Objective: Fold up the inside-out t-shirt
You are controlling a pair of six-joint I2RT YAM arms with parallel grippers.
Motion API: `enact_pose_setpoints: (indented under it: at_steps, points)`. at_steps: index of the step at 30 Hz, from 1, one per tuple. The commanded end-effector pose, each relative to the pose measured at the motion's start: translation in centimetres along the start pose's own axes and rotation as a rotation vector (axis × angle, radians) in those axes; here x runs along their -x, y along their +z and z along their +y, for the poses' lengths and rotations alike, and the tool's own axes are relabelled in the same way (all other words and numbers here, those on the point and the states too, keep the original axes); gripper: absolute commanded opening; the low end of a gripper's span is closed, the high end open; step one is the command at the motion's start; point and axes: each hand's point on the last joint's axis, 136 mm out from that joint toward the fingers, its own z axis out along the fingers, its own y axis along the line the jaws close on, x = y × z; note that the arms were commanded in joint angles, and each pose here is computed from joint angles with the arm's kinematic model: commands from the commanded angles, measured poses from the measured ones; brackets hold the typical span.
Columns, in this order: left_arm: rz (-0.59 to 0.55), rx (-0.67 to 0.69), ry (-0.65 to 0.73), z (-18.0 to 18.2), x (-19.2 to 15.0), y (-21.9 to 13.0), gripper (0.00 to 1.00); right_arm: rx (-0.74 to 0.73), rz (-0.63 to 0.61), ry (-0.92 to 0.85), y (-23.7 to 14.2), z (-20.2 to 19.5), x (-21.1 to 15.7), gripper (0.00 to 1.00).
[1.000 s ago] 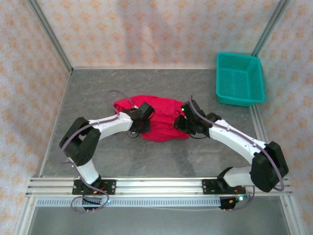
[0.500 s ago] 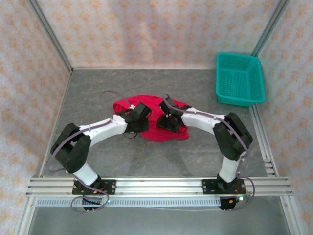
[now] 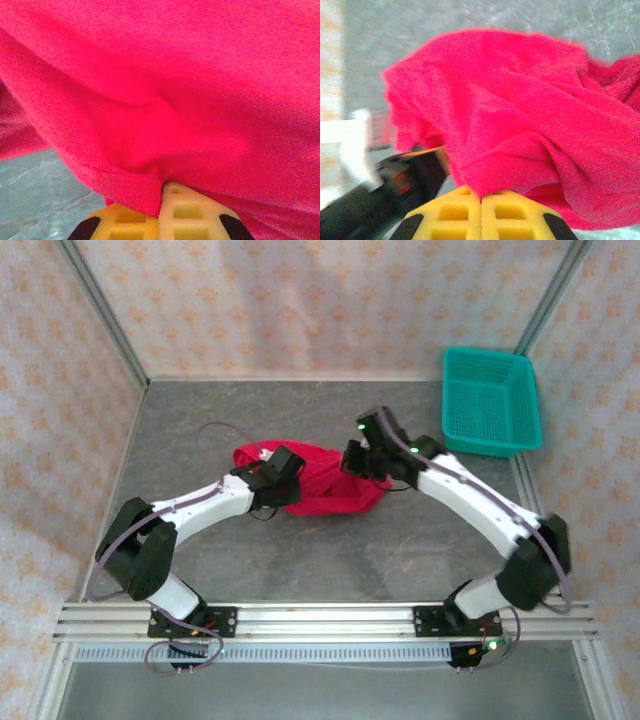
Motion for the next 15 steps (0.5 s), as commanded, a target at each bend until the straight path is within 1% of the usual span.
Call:
enact_pose_setpoints:
  at_steps: [1, 3, 4, 6, 8, 10, 12, 13, 14, 15]
  points:
    - [0.016, 0.109, 0.026, 2.4, -0.3, 1.0, 0.00, 0.106, -0.064, 0.062, -5.2, 0.5, 2.0, 0.00]
    - [0.017, 0.096, 0.028, 2.1, -0.2, 0.9, 0.00, 0.175, -0.089, 0.108, -6.7, 0.7, 3.0, 0.00]
    - [0.011, 0.086, 0.032, 1.8, -0.1, 0.7, 0.00, 0.211, -0.090, 0.136, -6.8, 0.7, 3.5, 0.00]
    - [-0.020, 0.064, 0.044, 1.2, 0.5, -0.1, 0.00, 0.270, -0.062, 0.191, -5.6, 0.8, 4.0, 0.00]
    - [-0.055, 0.027, 0.054, 0.6, 1.1, -1.1, 0.00, 0.238, -0.032, 0.202, -3.3, -0.2, 4.0, 0.00]
    - [-0.083, -0.007, 0.062, 0.1, 1.7, -2.3, 0.00, 0.149, -0.004, 0.178, -1.2, -1.9, 3.6, 0.00]
    - [-0.101, -0.016, 0.077, 0.0, 2.2, -3.5, 0.15, 0.058, 0.024, 0.142, 0.6, -3.8, 2.5, 0.00]
    - [-0.105, -0.008, 0.088, 0.2, 2.3, -4.0, 0.16, 0.033, 0.049, 0.131, 1.4, -4.4, 1.7, 0.04]
    - [-0.116, 0.009, 0.097, 0.6, 2.6, -4.6, 0.17, 0.008, 0.078, 0.111, 1.9, -4.9, 0.7, 0.10]
    - [-0.124, 0.028, 0.106, 1.1, 2.7, -5.2, 0.19, -0.008, 0.099, 0.083, 2.3, -4.9, -0.4, 0.19]
